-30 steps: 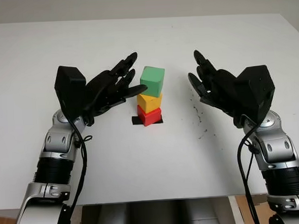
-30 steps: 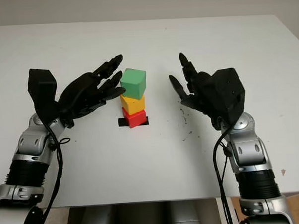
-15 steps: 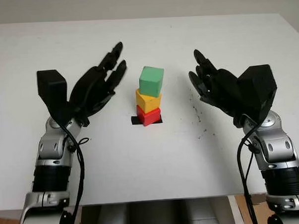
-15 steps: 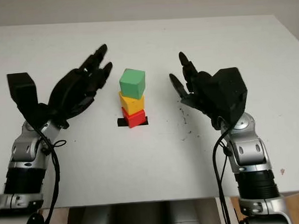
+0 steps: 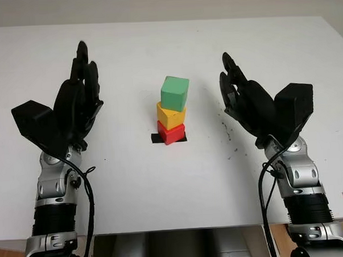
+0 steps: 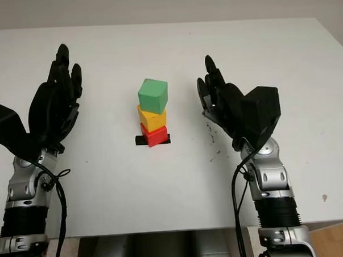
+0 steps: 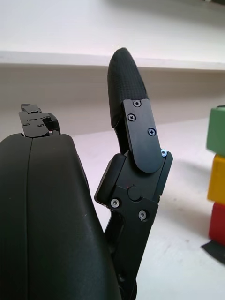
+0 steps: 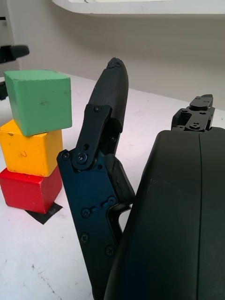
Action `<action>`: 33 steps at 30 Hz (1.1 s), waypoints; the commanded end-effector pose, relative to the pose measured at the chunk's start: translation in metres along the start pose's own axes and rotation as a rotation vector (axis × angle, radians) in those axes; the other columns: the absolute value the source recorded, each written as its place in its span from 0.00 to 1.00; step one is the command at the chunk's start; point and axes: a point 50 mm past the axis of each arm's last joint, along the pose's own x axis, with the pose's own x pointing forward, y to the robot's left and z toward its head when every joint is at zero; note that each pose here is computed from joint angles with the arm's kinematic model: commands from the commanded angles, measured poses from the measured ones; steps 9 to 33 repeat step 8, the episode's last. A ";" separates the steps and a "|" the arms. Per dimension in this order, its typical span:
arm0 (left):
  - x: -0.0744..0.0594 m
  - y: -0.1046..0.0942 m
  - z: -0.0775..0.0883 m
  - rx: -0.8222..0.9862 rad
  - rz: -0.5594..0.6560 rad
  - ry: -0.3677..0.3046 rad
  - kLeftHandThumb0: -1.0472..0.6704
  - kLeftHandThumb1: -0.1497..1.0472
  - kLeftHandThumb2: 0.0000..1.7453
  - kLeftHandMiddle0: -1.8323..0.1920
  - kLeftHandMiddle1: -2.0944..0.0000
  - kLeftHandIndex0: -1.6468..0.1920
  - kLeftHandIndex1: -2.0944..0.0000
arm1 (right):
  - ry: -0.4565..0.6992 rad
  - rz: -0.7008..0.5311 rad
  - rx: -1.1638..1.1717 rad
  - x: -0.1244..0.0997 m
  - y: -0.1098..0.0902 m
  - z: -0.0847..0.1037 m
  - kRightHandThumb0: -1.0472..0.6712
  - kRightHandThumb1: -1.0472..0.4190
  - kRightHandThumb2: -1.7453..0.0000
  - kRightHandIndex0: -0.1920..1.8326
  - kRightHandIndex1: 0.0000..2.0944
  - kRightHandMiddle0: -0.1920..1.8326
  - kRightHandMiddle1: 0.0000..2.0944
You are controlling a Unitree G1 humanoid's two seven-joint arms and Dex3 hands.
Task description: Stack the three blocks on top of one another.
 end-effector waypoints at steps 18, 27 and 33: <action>-0.015 0.003 -0.015 -0.018 0.065 0.007 0.21 1.00 0.27 1.00 1.00 1.00 1.00 | -0.013 -0.031 0.022 0.000 -0.001 -0.001 0.14 0.00 0.60 0.00 0.00 0.00 0.00; -0.015 0.003 -0.015 -0.018 0.065 0.007 0.21 1.00 0.27 1.00 1.00 1.00 1.00 | -0.013 -0.031 0.022 0.000 -0.001 -0.001 0.14 0.00 0.60 0.00 0.00 0.00 0.00; -0.015 0.003 -0.015 -0.018 0.065 0.007 0.21 1.00 0.27 1.00 1.00 1.00 1.00 | -0.013 -0.031 0.022 0.000 -0.001 -0.001 0.14 0.00 0.60 0.00 0.00 0.00 0.00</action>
